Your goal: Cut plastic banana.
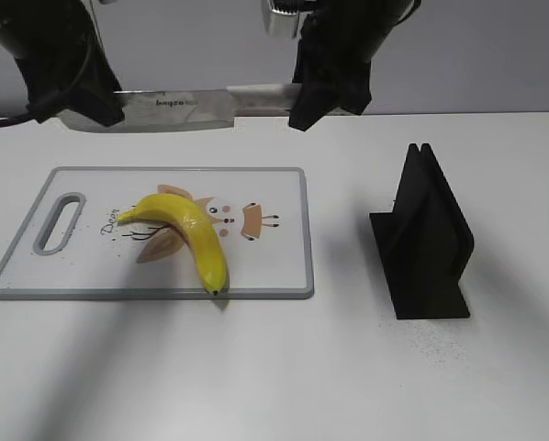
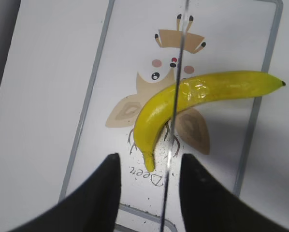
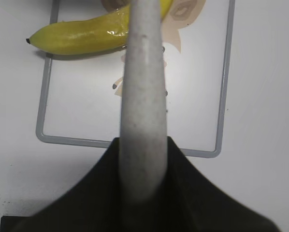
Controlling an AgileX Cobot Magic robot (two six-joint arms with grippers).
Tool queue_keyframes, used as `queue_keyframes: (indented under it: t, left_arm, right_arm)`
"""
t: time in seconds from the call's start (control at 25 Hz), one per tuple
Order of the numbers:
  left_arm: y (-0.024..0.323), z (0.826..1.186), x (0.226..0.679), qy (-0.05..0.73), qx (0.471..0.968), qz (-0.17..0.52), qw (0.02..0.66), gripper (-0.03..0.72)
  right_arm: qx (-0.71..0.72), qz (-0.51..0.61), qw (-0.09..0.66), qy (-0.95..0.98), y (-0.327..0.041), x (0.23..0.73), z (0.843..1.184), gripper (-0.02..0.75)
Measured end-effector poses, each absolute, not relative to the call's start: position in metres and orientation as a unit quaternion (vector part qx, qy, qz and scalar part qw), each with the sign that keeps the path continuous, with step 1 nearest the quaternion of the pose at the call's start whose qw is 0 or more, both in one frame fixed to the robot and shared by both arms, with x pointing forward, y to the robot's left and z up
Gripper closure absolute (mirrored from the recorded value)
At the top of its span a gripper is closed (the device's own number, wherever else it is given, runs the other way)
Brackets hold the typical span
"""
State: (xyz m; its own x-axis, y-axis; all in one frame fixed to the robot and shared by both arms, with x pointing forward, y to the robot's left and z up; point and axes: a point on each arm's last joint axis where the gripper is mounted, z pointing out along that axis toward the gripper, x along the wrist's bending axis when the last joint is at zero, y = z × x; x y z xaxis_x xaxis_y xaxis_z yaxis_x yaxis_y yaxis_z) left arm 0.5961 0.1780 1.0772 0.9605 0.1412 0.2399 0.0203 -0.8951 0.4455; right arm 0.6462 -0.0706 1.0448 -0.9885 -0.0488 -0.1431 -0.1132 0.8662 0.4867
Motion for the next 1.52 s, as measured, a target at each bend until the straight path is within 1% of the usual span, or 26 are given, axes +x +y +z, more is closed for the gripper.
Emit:
queue_keyframes:
  t: [0.12, 0.2, 0.28, 0.32, 0.52, 0.68, 0.84, 0.92, 1.0, 1.08, 1.2, 1.52]
  left_arm:
    - [0.177, 1.071, 0.599, 0.043, 0.965, 0.128, 0.223, 0.481]
    - [0.177, 1.067, 0.600, 0.045, 0.966, 0.122, 0.223, 0.615]
    - [0.176, 1.063, 0.602, 0.045, 0.967, 0.115, 0.221, 0.669]
    - [0.176, 1.060, 0.603, 0.046, 0.968, 0.112, 0.221, 0.681]
    - [0.174, 1.046, 0.610, 0.053, 0.969, 0.098, 0.219, 0.690]
    - [0.171, 1.026, 0.618, 0.086, 0.970, 0.076, 0.216, 0.688]
    - [0.168, 0.993, 0.623, 0.108, 0.971, 0.056, 0.208, 0.680]
    - [0.167, 0.967, 0.618, 0.126, 0.970, 0.048, 0.205, 0.678]
    - [0.165, 0.932, 0.608, 0.143, 0.970, 0.042, 0.192, 0.678]
    - [0.163, 0.922, 0.604, 0.150, 0.968, 0.057, 0.191, 0.672]
    - [0.162, 0.915, 0.604, 0.153, 0.968, 0.054, 0.190, 0.667]
    - [0.162, 0.903, 0.604, 0.160, 0.968, 0.043, 0.187, 0.668]
  right_arm:
    - [-0.045, 0.257, 0.064, 0.963, -0.070, 0.646, 1.045, 0.578]
    - [-0.045, 0.258, 0.067, 0.963, -0.070, 0.647, 1.045, 0.578]
    - [-0.044, 0.258, 0.068, 0.963, -0.070, 0.647, 1.045, 0.578]
    - [-0.044, 0.258, 0.069, 0.963, -0.070, 0.647, 1.046, 0.578]
    - [-0.038, 0.250, 0.064, 0.965, -0.070, 0.650, 1.039, 0.578]
    - [-0.007, 0.217, 0.050, 0.975, -0.072, 0.657, 1.018, 0.578]
    - [0.030, 0.187, 0.006, 0.982, -0.069, 0.663, 0.978, 0.573]
    - [0.051, 0.172, -0.021, 0.984, -0.066, 0.665, 0.952, 0.556]
    - [0.062, 0.147, -0.053, 0.986, -0.063, 0.664, 0.918, 0.548]
    - [0.070, 0.132, -0.064, 0.987, -0.062, 0.665, 0.903, 0.528]
    - [0.073, 0.127, -0.065, 0.987, -0.061, 0.665, 0.898, 0.523]
    - [0.075, 0.130, -0.053, 0.987, -0.059, 0.668, 0.905, 0.514]
